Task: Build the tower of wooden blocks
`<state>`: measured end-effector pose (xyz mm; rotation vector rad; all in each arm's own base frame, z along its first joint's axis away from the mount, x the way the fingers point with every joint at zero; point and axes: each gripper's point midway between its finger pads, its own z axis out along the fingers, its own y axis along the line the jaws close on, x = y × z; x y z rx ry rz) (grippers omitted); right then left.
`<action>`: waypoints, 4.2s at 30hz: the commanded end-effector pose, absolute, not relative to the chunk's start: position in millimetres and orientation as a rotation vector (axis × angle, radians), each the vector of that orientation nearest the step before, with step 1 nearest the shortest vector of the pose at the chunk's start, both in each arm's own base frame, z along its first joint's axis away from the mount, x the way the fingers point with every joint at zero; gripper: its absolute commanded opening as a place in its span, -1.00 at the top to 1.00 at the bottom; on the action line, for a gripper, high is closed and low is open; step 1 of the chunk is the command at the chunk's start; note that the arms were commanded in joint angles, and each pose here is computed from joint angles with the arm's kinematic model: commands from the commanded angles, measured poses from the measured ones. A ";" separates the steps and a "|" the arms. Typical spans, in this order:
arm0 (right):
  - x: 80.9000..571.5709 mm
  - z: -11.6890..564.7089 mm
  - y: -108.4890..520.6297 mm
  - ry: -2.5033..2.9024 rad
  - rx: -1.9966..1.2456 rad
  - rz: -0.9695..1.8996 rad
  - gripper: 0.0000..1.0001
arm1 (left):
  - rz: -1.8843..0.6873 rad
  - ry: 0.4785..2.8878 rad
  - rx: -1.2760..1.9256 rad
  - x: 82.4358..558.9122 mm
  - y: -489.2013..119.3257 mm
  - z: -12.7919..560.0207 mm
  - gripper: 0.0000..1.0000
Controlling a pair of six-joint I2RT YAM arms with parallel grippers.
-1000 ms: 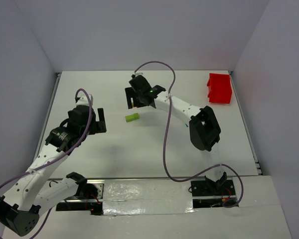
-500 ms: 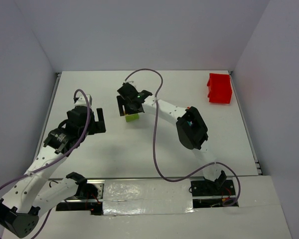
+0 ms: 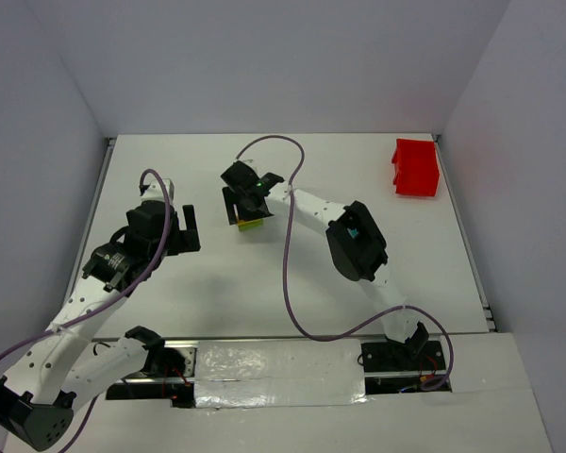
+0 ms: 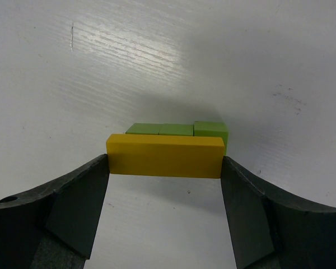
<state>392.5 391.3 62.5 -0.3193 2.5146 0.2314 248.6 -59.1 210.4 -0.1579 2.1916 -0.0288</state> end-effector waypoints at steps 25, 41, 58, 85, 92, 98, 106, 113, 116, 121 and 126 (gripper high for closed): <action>407.0 68.8 388.5 2.494 -0.348 0.220 -0.44 | -0.038 2.153 -0.142 253.4 -59.3 218.7 -0.99; 405.2 61.4 388.9 2.508 -0.366 0.218 -0.55 | -0.039 2.149 -0.142 252.9 -59.3 219.8 -0.99; 403.6 56.4 388.6 2.517 -0.369 0.217 -0.70 | -0.038 2.149 -0.143 253.0 -58.9 219.8 -0.99; 403.1 64.1 387.6 2.506 -0.356 0.227 -0.78 | -0.040 2.148 -0.141 252.9 -59.1 219.7 -0.99; 399.7 66.9 381.7 2.502 -0.347 0.211 -0.73 | -0.043 2.147 -0.139 253.2 -59.9 220.2 -0.99; 399.7 68.0 379.7 2.500 -0.353 0.199 -0.73 | -0.042 2.147 -0.141 253.3 -59.6 220.2 -0.99; 397.7 68.0 380.9 2.502 -0.356 0.210 -0.72 | -0.044 2.150 -0.137 253.5 -60.1 219.4 -0.99; 394.5 72.0 380.0 2.494 -0.357 0.218 -0.74 | -0.044 2.148 -0.137 253.6 -60.3 220.1 -0.99; 393.3 71.3 380.2 2.494 -0.362 0.220 -0.74 | -0.042 2.150 -0.139 253.3 -59.8 219.2 -0.99; 394.2 71.2 381.6 2.494 -0.362 0.222 -0.79 | -0.044 2.149 -0.138 253.3 -60.3 219.8 -0.99; 397.3 72.2 383.5 2.490 -0.372 0.222 -0.81 | -0.042 2.150 -0.139 253.3 -59.8 219.2 -0.99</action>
